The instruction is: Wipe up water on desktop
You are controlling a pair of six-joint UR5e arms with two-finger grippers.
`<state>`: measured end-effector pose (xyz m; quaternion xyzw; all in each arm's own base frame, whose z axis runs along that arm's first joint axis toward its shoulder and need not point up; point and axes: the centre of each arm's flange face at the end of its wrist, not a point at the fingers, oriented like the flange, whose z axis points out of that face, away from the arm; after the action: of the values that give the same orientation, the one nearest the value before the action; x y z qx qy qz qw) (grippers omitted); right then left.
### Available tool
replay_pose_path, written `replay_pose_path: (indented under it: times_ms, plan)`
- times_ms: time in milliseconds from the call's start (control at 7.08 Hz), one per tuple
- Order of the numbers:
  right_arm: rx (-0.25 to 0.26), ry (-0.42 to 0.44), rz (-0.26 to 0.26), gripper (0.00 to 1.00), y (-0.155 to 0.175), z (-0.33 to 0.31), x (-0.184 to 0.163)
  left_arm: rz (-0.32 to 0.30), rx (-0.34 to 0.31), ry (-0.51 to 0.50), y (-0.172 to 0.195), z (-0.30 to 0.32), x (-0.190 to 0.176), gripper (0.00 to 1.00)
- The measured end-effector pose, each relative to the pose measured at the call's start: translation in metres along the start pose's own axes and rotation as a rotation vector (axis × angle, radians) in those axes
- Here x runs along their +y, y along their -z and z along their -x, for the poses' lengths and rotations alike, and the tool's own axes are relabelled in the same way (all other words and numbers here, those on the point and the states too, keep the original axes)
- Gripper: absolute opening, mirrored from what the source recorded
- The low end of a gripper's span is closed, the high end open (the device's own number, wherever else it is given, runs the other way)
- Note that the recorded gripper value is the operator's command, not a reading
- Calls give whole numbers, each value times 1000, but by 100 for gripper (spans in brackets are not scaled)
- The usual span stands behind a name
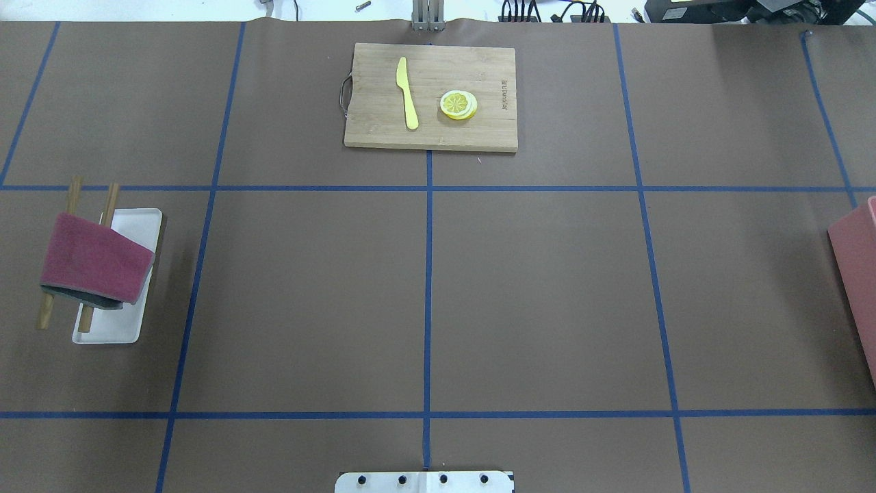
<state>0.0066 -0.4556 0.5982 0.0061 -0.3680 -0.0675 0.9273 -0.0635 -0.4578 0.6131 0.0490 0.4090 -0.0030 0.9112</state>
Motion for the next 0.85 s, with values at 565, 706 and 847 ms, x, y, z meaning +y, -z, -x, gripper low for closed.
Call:
replay_pose_path:
  times_ms: [565,706,847]
  plan:
    - [-6,6,-8,100,5,5,9,-8,-2,-13,3,-4,1,98]
    - [-9,8,-11,100,7,7,11,-10,0,-15,3,-5,1,98]
    - [-14,12,-17,100,10,10,13,-12,2,-17,4,-6,1,98]
